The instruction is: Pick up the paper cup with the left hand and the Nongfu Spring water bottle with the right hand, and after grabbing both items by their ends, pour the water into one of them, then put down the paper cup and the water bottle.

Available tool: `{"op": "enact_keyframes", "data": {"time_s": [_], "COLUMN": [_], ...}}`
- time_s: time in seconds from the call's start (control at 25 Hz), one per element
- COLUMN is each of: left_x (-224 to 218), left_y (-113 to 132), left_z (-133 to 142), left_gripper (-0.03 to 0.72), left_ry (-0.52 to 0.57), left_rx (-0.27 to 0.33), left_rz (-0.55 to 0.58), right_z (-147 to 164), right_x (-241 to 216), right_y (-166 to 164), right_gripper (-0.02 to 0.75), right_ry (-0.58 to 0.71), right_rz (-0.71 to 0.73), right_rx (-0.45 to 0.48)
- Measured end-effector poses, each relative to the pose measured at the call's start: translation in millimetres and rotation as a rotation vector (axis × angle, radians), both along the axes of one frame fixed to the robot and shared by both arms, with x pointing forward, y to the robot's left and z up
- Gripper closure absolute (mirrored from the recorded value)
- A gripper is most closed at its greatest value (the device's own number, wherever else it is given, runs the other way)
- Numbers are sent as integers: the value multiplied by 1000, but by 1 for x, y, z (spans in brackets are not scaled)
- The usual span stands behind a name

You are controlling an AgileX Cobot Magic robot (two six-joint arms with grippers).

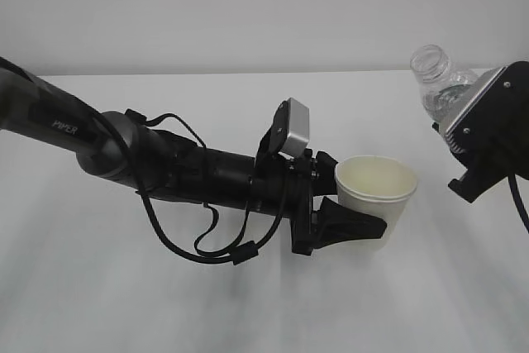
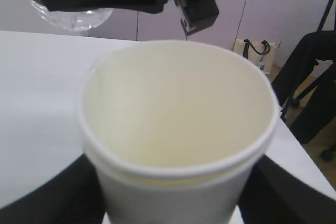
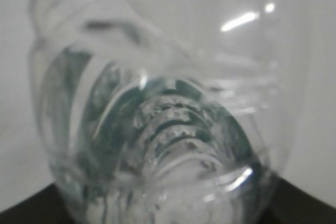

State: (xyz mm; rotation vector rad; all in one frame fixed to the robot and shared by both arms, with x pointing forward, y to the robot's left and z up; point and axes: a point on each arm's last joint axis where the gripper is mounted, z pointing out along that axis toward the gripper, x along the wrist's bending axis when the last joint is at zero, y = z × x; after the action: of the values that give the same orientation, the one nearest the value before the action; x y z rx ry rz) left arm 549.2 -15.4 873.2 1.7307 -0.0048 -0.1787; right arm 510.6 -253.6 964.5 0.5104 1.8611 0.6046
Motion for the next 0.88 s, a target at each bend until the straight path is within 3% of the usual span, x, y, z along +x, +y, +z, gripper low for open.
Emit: {"op": "enact_keyframes", "data": {"time_s": [0.88], "left_x": [13], "left_y": [17], "left_z": [-2], "left_gripper": [195], "left_ry": [-51], "left_rx": [18], "left_rz": [10], "right_z": [0], "right_x": [0], "right_y": [-2], "right_gripper": [310], "right_ry": [-41], "right_rz": [54], "right_rx": [-245]}}
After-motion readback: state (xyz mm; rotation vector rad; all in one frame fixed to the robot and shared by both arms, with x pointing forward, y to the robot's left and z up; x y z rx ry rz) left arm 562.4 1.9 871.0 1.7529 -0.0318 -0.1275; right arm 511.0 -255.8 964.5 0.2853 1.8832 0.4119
